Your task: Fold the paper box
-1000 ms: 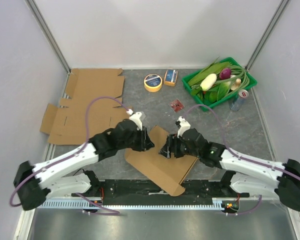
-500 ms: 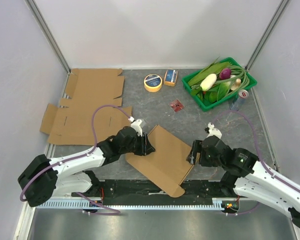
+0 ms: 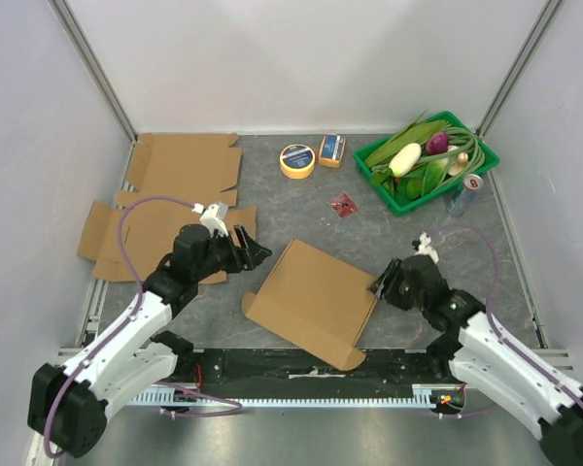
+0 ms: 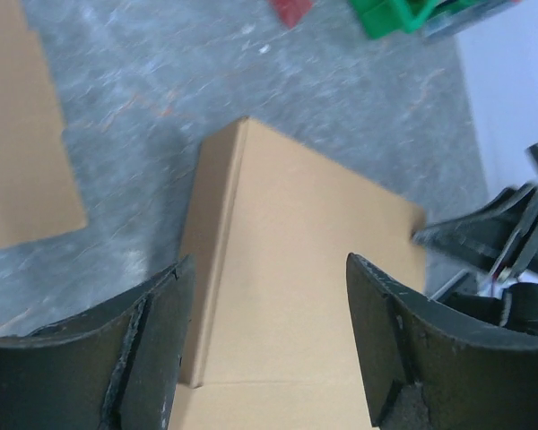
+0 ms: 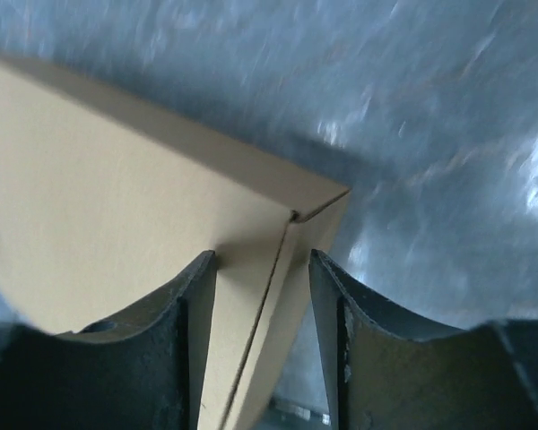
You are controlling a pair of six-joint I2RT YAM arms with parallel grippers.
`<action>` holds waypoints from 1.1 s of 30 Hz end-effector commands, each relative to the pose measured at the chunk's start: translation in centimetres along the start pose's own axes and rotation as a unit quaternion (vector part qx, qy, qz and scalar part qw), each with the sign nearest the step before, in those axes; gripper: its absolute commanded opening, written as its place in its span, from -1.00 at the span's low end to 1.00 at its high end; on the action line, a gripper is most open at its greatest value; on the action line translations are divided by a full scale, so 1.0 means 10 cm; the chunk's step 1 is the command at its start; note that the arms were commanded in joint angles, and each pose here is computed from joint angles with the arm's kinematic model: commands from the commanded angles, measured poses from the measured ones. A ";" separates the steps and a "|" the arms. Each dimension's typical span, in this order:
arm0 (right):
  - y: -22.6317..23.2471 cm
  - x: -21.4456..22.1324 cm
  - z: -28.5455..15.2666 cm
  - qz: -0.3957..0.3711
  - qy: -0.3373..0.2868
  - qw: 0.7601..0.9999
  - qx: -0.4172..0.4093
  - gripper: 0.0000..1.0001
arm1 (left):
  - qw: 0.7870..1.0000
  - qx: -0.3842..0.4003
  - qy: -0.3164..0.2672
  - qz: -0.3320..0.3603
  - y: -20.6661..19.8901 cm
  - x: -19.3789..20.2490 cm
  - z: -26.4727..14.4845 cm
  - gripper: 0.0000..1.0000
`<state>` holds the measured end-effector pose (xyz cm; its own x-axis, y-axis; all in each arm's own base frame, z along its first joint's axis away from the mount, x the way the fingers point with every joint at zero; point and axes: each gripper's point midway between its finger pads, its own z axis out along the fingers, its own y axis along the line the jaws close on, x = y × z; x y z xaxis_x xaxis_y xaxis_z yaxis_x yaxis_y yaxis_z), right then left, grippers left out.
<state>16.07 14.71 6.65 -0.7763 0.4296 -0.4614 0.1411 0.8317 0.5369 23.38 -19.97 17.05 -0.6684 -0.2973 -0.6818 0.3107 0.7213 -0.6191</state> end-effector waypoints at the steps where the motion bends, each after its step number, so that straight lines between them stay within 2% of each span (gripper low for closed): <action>1: 0.25 -0.58 0.31 -0.047 -0.033 0.996 -0.063 -0.01 | 0.998 -0.002 0.054 -0.015 0.25 0.32 0.09 0.49; 2: 0.12 -0.78 0.39 -0.027 -0.043 0.997 -0.051 -0.07 | 0.999 -0.006 0.046 -0.016 0.29 0.30 0.15 0.49; 4: 0.19 -1.05 0.57 -0.033 -0.034 0.996 -0.074 -0.07 | 0.999 -0.006 0.041 -0.026 0.35 0.35 0.21 0.50; 5: 0.27 -1.34 0.58 -0.071 -0.054 0.993 -0.074 -0.01 | 0.999 0.005 0.038 -0.033 0.32 0.34 0.25 0.50; 6: 0.24 -1.42 0.64 -0.085 -0.052 0.993 -0.057 0.03 | 0.998 0.006 0.042 -0.036 0.36 0.37 0.31 0.50; 8: 0.21 -1.48 0.75 -0.116 -0.018 0.992 -0.034 0.15 | 0.997 0.023 0.056 -0.038 0.32 0.42 0.36 0.50; 10: 0.02 -1.27 0.78 -0.117 0.036 0.992 0.007 0.27 | 0.996 0.048 0.070 -0.042 0.27 0.47 0.43 0.50; 12: -0.13 -1.11 0.74 -0.125 0.052 0.990 0.032 0.40 | 0.992 0.067 0.088 -0.053 0.23 0.55 0.46 0.50; 14: -0.12 -1.06 0.59 -0.138 0.030 0.989 0.030 0.51 | 0.991 0.075 0.090 -0.059 0.23 0.58 0.51 0.51; 16: -0.12 -0.92 0.50 -0.134 0.030 0.990 0.015 0.52 | 0.991 0.086 0.086 -0.061 0.22 0.61 0.52 0.51; 18: -0.12 -0.86 0.49 -0.130 0.029 0.991 0.003 0.45 | 0.989 0.086 0.095 -0.070 0.23 0.67 0.52 0.48; 22: 0.05 -1.04 0.42 -0.106 -0.018 0.993 -0.043 0.22 | 0.989 0.082 0.095 -0.078 0.27 0.72 0.51 0.47; 25: 0.04 -1.05 0.47 -0.083 -0.021 0.994 -0.066 -0.06 | 0.988 0.083 0.098 -0.083 0.28 0.75 0.50 0.47; 26: 0.01 -1.02 0.48 -0.070 -0.010 0.995 -0.076 -0.25 | 0.988 0.083 0.098 -0.086 0.28 0.76 0.49 0.50; 27: -0.01 -0.99 0.50 -0.065 -0.005 0.995 -0.081 -0.34 | 0.988 0.082 0.098 -0.087 0.29 0.77 0.49 0.52; 29: -0.12 -0.93 0.52 -0.042 0.003 0.996 -0.083 -0.45 | 0.988 0.078 0.098 -0.093 0.31 0.78 0.50 0.63; 31: -0.20 -0.92 0.53 -0.031 0.004 0.996 -0.084 -0.47 | 0.988 0.074 0.101 -0.095 0.33 0.79 0.51 0.75; 33: -0.33 -0.86 0.55 -0.018 0.013 0.997 -0.075 -0.51 | 0.987 0.070 0.106 -0.101 0.34 0.80 0.53 0.79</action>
<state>26.56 10.95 6.80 -0.7763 0.3696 -0.5106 -0.0081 0.8041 0.5945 22.23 -22.66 6.85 -0.8465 -0.2604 -0.4644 0.2396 0.5927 -0.7690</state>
